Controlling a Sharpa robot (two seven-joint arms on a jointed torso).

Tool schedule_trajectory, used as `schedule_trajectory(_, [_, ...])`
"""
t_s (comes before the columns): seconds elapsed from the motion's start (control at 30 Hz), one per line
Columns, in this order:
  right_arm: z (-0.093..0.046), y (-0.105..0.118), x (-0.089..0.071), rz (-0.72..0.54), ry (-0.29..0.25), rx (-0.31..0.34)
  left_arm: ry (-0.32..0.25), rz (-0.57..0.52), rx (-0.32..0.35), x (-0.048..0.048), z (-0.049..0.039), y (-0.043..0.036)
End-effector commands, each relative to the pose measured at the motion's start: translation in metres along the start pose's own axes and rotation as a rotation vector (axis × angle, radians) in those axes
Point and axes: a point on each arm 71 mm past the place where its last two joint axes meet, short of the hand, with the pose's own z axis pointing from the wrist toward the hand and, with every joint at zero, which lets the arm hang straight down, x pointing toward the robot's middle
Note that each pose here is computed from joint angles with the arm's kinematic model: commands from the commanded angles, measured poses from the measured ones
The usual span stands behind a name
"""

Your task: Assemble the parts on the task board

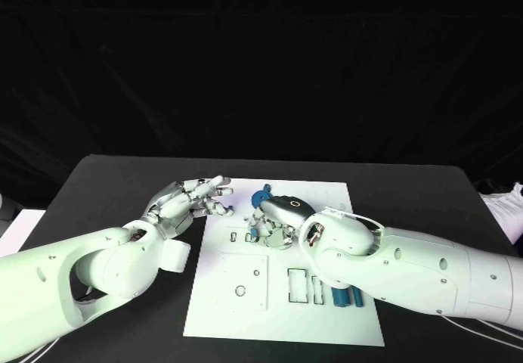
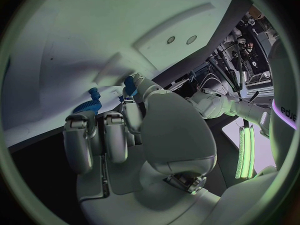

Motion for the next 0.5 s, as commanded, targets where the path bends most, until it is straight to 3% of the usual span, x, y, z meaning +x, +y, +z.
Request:
schedule_trajectory(0.03, [0.0009,0.0007,0.005,-0.056,0.054,0.002,0.025,-0.012,0.013,0.0036,0.0001,-0.0015])
schedule_trajectory(0.5, [0.0025,-0.0024,0.0098,-0.086,0.091,0.026,0.029,-0.014,0.011,0.005,0.0,-0.0012])
